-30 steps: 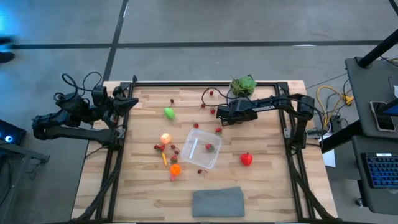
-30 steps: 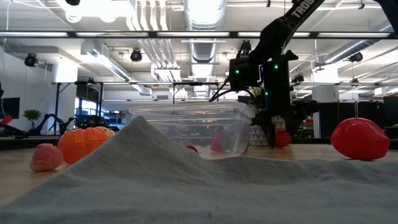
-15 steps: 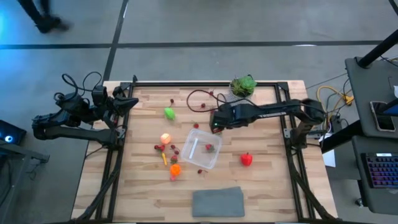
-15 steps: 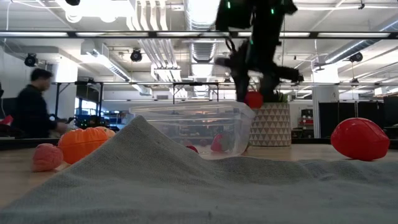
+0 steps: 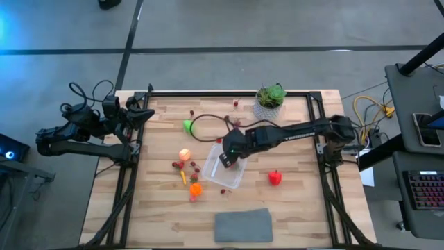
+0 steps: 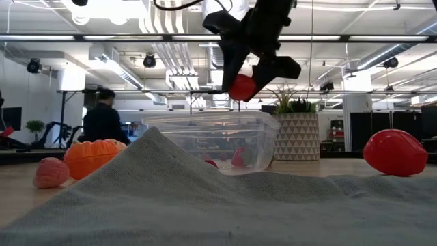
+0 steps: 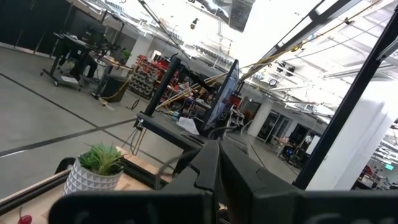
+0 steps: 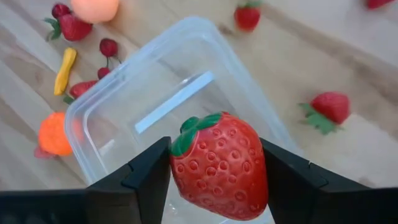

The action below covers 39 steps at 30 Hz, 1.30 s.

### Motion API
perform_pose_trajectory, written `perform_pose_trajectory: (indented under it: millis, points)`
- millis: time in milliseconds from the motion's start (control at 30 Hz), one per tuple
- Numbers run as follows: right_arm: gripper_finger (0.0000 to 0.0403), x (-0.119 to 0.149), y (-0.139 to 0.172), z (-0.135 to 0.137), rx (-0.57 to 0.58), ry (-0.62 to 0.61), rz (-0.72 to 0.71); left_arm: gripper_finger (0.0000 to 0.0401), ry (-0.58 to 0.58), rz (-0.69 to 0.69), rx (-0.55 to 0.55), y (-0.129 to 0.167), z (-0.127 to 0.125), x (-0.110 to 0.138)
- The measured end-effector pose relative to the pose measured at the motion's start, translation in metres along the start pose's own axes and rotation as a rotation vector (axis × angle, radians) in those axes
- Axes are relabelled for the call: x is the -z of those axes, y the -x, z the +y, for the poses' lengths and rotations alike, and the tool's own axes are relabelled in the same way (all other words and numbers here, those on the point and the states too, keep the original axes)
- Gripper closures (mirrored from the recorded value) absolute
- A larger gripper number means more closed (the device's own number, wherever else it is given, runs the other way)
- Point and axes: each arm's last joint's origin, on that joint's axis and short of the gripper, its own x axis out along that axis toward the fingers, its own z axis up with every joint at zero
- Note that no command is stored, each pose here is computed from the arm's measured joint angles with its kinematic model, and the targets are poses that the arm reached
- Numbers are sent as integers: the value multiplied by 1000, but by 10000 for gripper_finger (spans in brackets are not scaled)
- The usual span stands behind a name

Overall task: Pick and placing Produce into tupperware
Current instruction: Put the red strawberry into the transparent container, then put the melon into the transparent container

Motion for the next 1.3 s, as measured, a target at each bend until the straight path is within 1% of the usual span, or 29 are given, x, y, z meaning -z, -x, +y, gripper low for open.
perform_pose_trajectory:
  millis: [100, 267, 433, 567, 733, 833, 967, 1067, 1167, 1233, 1300]
  points:
    - [177, 8, -3, 7, 8, -10, -15, 401, 1, 0, 1, 0, 0, 0]
    - [136, 21, -1, 16, 32, -78, -86, 401, 2, -3, 2, 1, 0, -1]
    - [102, 28, 0, 20, 28, -137, -95, 401, 2, -3, 2, 1, 0, 0]
    - [95, 27, 2, 20, 38, -178, -136, 401, 1, 4, -1, -1, 0, 1]
    - [101, 20, 11, 24, 49, -185, -209, 401, 1, 17, -7, -4, 0, 3]
    - [106, 17, 20, 21, 123, -196, -269, 401, -2, 36, -16, -10, 0, 6]
    - [103, 15, 36, 11, 291, -182, -328, 401, -10, 71, -30, -18, 1, 11]
    - [100, 14, 49, 1, 409, -138, -313, 401, -17, 112, -27, -24, 1, 16]
    - [100, 12, 60, -8, 498, -107, -278, 401, -21, 143, -11, -29, 1, 20]
    - [101, 12, 66, -14, 532, -99, -266, 401, -74, 172, -18, -32, 1, 24]
    - [103, 12, 72, -22, 553, -103, -261, 401, -122, 243, -61, -36, 5, 32]
